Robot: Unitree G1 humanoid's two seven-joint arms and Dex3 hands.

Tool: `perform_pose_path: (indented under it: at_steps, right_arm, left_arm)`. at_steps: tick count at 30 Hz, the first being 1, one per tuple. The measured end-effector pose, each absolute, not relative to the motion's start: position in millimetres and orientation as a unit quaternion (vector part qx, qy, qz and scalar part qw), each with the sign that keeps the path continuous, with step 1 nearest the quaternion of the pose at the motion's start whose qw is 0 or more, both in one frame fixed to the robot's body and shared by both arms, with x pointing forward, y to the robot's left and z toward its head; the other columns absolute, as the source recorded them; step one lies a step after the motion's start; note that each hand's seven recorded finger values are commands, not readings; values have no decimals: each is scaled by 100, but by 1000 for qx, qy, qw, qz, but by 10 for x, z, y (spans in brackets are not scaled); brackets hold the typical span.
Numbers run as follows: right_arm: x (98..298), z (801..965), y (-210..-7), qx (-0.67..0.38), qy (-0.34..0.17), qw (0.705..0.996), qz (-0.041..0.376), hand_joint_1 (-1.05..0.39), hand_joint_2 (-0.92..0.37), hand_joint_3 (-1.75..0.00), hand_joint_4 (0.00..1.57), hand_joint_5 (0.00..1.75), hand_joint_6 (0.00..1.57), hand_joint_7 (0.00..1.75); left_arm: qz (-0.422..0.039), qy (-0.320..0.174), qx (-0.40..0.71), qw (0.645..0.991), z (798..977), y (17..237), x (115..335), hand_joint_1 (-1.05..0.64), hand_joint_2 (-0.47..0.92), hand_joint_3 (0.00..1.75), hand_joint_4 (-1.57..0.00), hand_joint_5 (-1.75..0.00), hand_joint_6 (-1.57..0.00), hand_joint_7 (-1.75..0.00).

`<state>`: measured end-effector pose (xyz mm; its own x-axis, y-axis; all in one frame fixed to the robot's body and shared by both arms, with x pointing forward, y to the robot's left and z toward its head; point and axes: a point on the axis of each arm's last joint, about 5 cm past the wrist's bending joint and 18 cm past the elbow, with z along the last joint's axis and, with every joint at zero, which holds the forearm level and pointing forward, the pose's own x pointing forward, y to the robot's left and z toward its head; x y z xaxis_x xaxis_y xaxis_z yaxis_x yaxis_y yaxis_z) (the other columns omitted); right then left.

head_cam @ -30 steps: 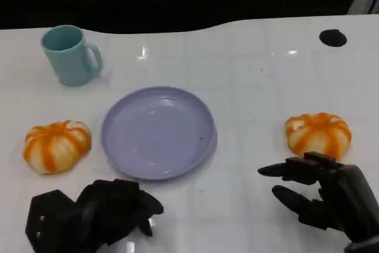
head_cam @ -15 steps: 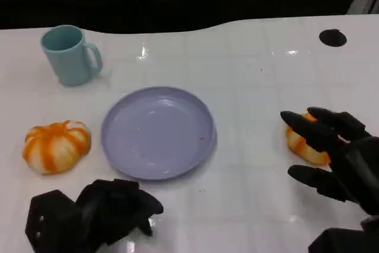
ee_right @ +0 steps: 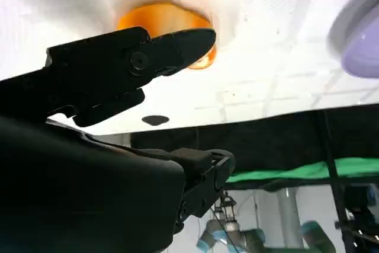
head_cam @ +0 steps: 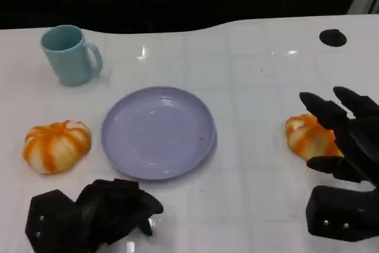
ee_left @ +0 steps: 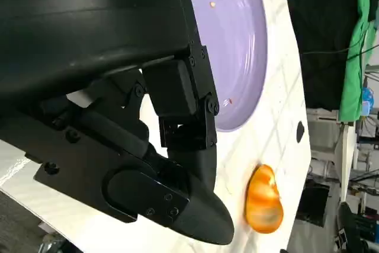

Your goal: Grasp the bread from the table and place it into the plate.

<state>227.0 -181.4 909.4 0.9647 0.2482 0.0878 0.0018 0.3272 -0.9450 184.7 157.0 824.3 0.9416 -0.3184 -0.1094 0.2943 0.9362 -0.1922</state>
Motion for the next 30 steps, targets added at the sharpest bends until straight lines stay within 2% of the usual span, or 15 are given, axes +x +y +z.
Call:
perform_pose_path:
  at_steps: [6,11,24,30]
  right_arm:
    - [2367,9134,-1751,-600,-81,791,92,-40,-79,0,4,18,22,2]
    - [2476,9117,-1727,-611,-61,783,100,-34,-77,0,5,20,24,2]
    - [2658,8942,-1700,-629,11,766,131,-33,-80,-1,5,18,23,0]
    - [2671,8857,-1725,-634,33,760,141,-33,-84,-2,13,18,29,3]
  left_arm:
    - [-156,70,-87,981,8242,1568,1842,-103,82,0,-90,-149,-145,-47]
    - [-156,69,-89,981,8243,1563,1839,-104,82,0,-90,-149,-145,-47]
    - [-157,67,-88,981,8246,1553,1830,-104,82,0,-90,-150,-145,-47]
    - [-157,67,-88,981,8246,1552,1824,-104,83,1,-90,-149,-145,-48]
